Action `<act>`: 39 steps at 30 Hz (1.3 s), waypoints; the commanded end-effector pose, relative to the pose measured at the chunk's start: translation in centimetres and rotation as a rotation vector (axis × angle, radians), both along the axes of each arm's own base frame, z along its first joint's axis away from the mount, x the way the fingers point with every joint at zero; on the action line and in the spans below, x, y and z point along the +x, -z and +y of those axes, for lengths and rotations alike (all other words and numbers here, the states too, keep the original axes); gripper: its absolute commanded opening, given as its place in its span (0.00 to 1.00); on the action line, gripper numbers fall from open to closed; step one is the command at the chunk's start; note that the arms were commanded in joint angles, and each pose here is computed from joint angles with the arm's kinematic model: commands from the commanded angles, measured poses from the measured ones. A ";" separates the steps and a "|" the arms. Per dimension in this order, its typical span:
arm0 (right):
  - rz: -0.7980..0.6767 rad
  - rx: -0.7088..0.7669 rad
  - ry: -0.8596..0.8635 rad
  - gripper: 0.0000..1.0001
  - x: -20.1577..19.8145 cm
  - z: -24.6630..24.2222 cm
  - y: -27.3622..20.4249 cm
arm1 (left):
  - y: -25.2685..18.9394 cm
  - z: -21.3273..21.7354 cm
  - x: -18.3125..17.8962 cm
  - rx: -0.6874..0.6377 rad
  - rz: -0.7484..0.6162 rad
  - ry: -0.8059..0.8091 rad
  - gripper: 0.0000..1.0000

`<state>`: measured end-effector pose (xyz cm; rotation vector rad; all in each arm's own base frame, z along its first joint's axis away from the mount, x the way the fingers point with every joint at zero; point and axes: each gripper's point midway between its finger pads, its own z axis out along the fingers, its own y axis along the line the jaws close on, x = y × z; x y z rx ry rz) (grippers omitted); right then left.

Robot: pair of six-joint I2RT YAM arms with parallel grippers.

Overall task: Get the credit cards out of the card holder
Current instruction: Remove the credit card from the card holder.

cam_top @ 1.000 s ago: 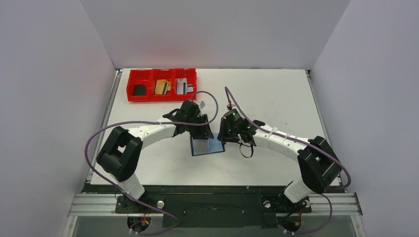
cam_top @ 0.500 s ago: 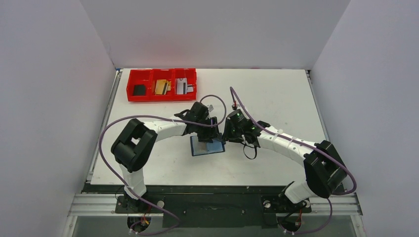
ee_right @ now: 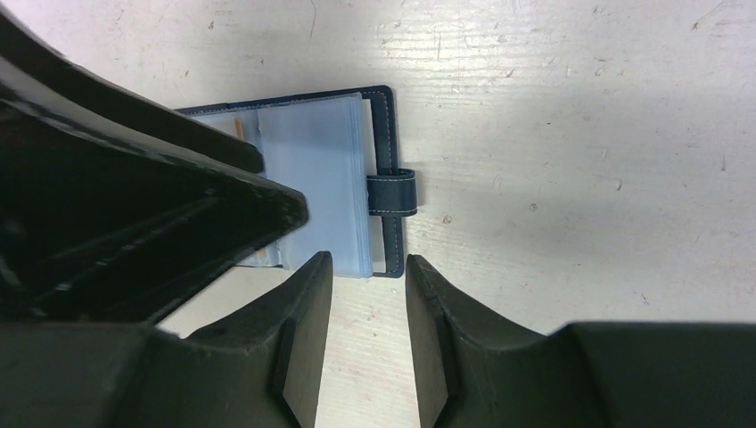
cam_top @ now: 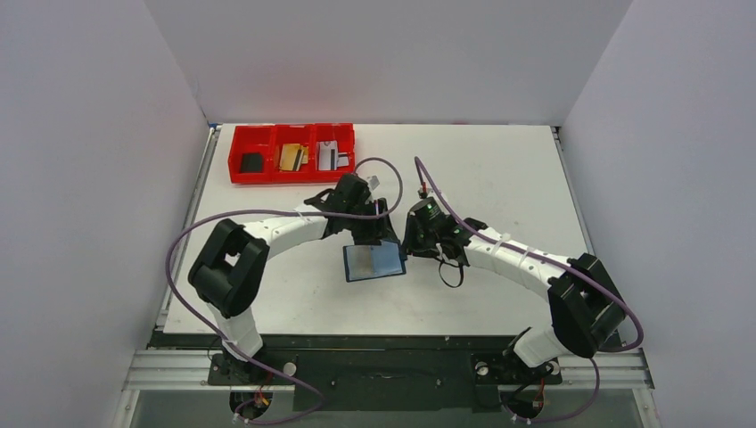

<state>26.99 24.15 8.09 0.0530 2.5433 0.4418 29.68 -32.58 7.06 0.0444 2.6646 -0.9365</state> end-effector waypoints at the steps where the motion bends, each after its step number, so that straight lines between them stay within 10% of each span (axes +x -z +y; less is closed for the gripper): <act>1: -0.050 0.020 -0.021 0.33 1.1 1.4 -1.9 | -3.1 2.5 1.6 -0.002 -0.075 -0.066 0.52; 16: -0.001 -0.014 -0.195 0.38 0.8 10.9 0.8 | -2.3 14.2 0.0 0.121 -0.062 -0.296 0.52; 39: 0.084 -0.214 -0.233 0.39 -0.8 11.2 7.4 | -1.6 15.6 -0.9 0.125 -0.039 -0.323 0.52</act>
